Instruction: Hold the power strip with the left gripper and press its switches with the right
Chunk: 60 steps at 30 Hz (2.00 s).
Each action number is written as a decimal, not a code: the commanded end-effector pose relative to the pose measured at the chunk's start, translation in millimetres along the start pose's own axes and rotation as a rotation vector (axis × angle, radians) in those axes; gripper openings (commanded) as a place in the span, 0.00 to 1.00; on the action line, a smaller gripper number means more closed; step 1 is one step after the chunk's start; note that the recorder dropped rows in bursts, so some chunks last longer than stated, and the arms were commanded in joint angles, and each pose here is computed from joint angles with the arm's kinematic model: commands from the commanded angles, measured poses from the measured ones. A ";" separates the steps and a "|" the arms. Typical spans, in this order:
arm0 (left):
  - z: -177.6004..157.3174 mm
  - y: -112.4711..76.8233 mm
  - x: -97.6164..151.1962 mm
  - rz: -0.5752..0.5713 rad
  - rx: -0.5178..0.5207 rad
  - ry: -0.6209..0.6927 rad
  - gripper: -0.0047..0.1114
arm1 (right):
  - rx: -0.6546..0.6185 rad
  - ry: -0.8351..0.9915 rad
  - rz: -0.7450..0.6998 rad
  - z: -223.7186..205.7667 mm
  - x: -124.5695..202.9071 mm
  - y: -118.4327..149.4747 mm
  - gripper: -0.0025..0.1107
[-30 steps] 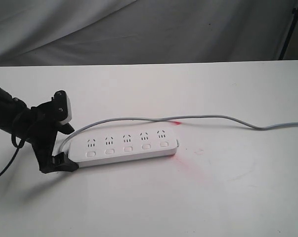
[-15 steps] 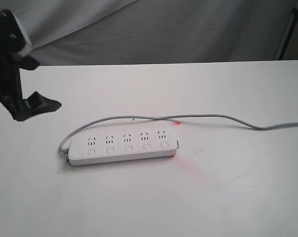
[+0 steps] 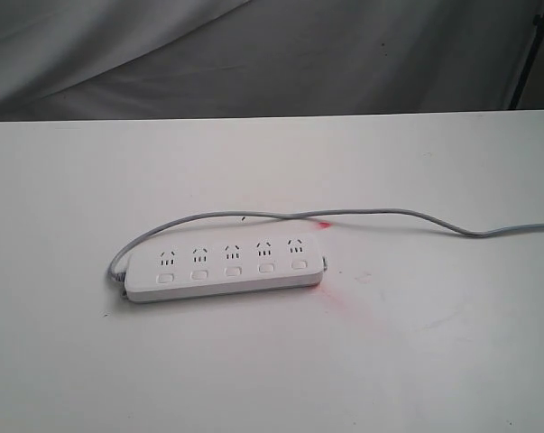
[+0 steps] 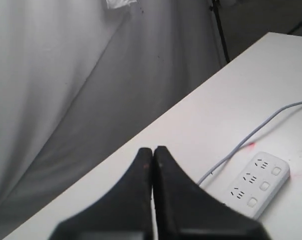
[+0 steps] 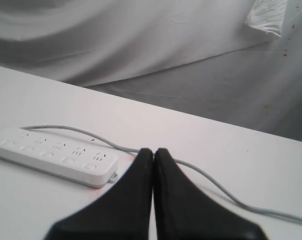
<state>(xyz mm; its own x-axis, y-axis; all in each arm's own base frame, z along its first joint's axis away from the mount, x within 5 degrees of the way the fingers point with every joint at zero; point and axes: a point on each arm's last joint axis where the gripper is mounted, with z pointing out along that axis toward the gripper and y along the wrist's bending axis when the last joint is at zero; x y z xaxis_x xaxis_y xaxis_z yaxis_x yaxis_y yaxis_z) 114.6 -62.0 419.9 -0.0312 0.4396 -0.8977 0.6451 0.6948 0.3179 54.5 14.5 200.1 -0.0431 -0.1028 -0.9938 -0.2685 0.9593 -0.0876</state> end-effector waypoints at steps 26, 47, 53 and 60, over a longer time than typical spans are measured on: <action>-26.5 -29.9 135.7 -0.465 -0.575 -0.262 0.04 | 0.010 -0.013 0.009 -0.1 -0.1 -0.4 0.02; -6.7 -71.7 236.8 -0.547 -0.581 -0.015 0.04 | 0.010 -0.013 0.009 -0.1 -0.1 -0.4 0.02; -6.7 -71.7 236.8 -0.547 -0.581 -0.015 0.04 | 0.010 -0.013 0.009 -0.1 -0.1 -0.4 0.02; -6.7 -71.7 236.8 -0.547 -0.581 -0.015 0.04 | 0.010 -0.013 0.009 -0.1 -0.1 -0.4 0.02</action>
<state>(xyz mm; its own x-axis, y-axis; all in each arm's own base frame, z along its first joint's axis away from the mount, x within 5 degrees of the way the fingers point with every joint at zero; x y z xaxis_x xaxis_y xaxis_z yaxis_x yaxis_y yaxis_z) 56.1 -3.8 187.4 -0.2217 -0.0477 -0.9739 0.0408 0.9975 -0.0581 54.5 14.5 200.1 -0.0433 -0.1021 -0.9938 -0.2685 0.9594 -0.0868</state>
